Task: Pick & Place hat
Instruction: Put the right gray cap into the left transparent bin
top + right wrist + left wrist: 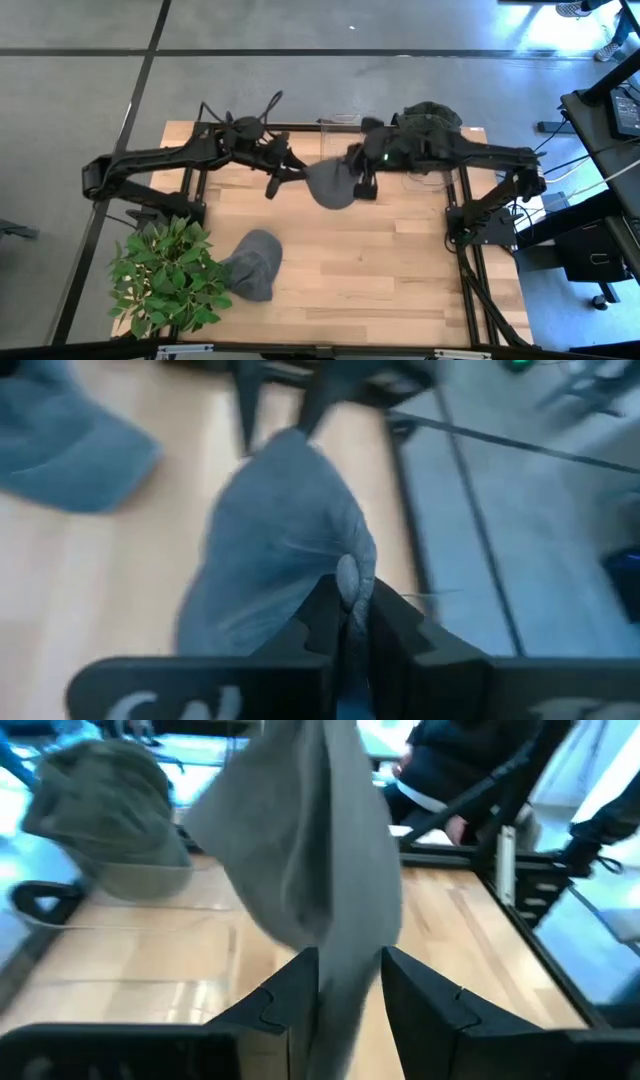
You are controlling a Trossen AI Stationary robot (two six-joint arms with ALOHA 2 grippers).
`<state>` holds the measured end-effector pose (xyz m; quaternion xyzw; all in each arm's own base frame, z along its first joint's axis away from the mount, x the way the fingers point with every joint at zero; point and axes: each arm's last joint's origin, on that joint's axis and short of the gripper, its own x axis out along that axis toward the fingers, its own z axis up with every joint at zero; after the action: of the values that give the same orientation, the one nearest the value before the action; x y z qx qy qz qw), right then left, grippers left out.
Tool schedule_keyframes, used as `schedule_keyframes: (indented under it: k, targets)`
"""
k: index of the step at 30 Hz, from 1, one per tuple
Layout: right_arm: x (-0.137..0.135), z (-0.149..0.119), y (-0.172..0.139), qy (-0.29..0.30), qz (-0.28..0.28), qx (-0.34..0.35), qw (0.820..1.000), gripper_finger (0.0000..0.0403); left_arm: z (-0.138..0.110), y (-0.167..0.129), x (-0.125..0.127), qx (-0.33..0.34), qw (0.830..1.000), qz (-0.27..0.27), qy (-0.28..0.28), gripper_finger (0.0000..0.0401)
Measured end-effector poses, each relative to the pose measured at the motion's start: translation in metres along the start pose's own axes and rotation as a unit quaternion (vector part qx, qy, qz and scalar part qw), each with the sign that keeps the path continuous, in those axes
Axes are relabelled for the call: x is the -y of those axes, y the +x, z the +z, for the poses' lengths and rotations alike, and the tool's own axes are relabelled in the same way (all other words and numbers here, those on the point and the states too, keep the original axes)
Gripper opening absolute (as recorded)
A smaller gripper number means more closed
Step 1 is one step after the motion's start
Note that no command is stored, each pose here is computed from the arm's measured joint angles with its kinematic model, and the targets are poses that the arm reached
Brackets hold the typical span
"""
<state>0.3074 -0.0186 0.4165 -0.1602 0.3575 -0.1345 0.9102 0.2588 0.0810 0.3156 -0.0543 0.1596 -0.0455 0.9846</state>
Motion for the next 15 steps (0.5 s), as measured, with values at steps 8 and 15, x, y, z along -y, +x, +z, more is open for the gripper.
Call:
schedule_keyframes:
  k: [8,15]
  targets:
    - [0.068,-0.007,-0.004,0.024,-0.096,-0.018,0.995,0.0029,-0.030,-0.001,-0.010,0.026,0.999,0.017,-0.020,0.0104]
    - [0.125,-0.048,0.035,0.095,-0.143,-0.036,0.984,0.0031,-0.032,-0.001,-0.010,0.030,0.999,0.016,-0.024,0.0109]
